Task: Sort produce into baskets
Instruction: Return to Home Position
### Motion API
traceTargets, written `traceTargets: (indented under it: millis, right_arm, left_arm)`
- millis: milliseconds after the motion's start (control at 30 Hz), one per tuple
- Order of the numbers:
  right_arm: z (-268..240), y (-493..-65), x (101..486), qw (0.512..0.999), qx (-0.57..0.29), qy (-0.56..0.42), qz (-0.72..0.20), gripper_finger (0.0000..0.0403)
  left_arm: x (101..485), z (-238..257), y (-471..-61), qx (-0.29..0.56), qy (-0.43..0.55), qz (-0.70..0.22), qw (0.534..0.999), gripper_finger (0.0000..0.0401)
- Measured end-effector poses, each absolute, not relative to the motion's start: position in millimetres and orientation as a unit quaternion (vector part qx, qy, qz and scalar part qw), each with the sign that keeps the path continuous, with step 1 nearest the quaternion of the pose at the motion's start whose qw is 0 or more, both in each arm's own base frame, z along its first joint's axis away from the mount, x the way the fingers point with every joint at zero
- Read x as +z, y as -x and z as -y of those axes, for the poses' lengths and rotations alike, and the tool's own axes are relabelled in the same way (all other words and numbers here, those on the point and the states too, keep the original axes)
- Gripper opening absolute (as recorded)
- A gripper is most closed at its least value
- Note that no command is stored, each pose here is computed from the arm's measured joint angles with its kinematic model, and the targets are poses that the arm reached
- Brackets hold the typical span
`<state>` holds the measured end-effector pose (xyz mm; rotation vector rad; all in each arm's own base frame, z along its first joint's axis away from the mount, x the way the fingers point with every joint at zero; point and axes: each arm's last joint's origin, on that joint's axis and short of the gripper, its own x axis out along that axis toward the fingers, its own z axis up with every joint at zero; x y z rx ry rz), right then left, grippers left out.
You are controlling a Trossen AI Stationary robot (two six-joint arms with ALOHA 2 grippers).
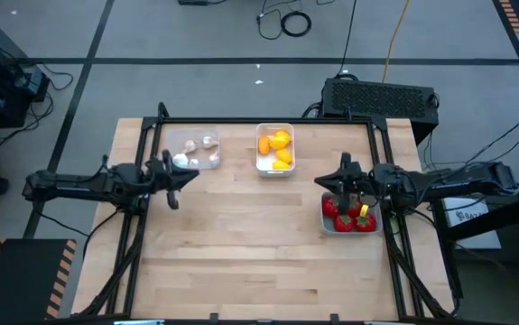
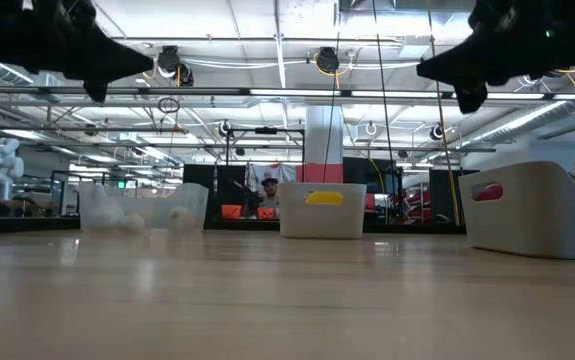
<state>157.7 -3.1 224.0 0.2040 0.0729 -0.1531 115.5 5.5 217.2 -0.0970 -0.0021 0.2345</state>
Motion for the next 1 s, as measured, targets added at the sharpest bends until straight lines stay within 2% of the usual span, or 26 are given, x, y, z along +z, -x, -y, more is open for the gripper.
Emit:
traceTargets:
  millis: [133, 467, 867, 1000]
  right_arm:
    - [4, -154, 202, 0.990, -0.078, -0.110, -0.034, 0.0001]
    - [8, -139, 157, 0.983, -0.109, -0.144, -0.036, 0.0000]
    - [15, -120, 148, 0.977, -0.145, -0.126, -0.095, 0.0000]
    - [14, -116, 150, 0.983, -0.122, -0.103, -0.090, 0.0000]
  left_arm:
    - [203, -5, -117, 0.116, 0.050, 0.000, 0.992, 0.0005]
    - [185, -6, -117, 0.119, 0.056, -0.020, 0.991, 0.0012]
    - [188, -7, -103, 0.141, 0.060, 0.001, 0.988, 0.0013]
    - [186, -7, -97, 0.140, 0.061, 0.000, 0.988, 0.0013]
